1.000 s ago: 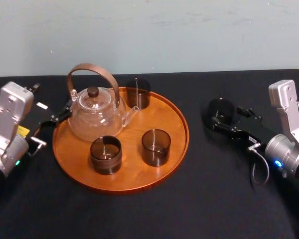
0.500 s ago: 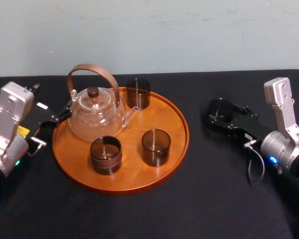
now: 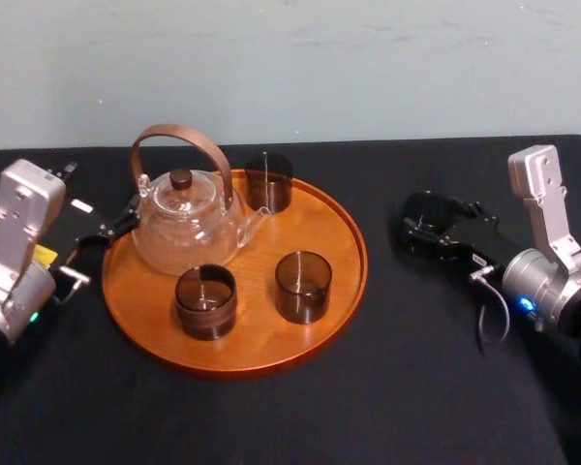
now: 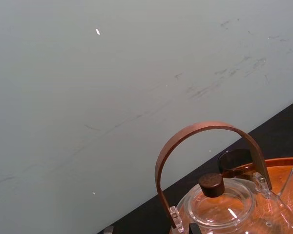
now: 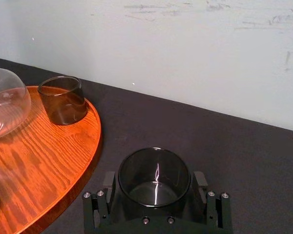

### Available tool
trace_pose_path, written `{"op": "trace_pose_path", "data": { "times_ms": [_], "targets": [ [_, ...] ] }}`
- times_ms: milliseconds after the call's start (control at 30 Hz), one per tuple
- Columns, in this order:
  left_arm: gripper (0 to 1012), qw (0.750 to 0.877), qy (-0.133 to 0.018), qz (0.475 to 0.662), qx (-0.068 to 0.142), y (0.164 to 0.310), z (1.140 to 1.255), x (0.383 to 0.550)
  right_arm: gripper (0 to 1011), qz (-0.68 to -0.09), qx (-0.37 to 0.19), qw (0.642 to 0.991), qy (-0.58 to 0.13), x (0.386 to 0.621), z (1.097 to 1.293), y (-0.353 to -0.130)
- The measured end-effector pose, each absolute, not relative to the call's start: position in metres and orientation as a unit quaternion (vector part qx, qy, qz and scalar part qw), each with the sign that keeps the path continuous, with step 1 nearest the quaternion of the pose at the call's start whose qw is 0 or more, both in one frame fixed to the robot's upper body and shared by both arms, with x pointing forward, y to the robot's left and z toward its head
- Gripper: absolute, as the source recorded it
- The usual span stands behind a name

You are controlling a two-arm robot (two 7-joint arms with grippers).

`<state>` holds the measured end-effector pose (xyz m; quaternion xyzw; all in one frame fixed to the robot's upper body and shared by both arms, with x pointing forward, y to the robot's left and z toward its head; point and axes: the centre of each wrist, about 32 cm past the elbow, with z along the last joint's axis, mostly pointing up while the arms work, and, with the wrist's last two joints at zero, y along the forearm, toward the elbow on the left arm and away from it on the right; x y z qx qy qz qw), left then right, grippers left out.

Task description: Pick up the glass from the table and place it on the tray.

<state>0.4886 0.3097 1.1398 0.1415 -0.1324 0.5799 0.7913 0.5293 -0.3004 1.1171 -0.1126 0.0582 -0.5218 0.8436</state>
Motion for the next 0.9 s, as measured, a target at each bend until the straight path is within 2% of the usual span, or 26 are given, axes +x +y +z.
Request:
{"op": "trace_pose_path", "data": {
  "times_ms": [367,533,567,900],
  "targets": [
    [1001,0.791,-0.132,0.580,0.141,0.3097,1.1398,0.4886,1002,-0.525,-0.114,0.842,0.058,0.5303,1.1184,-0.3004],
    [1001,0.791,-0.132,0.580,0.142,0.3097,1.1398,0.4886,935,-0.525,-0.114,0.842,0.058,0.5302,1.1184,-0.3004],
    [1001,0.791,-0.132,0.580,0.142,0.3097,1.1398,0.4886,894,-0.525,-0.114,0.842,0.058,0.5302,1.1185,-0.3005],
    [1001,0.791,-0.132,0.580,0.141,0.3097,1.1398,0.4886,889,-0.524,-0.114,0.842,0.058,0.5299,1.1184,-0.3006]
  ]
}}
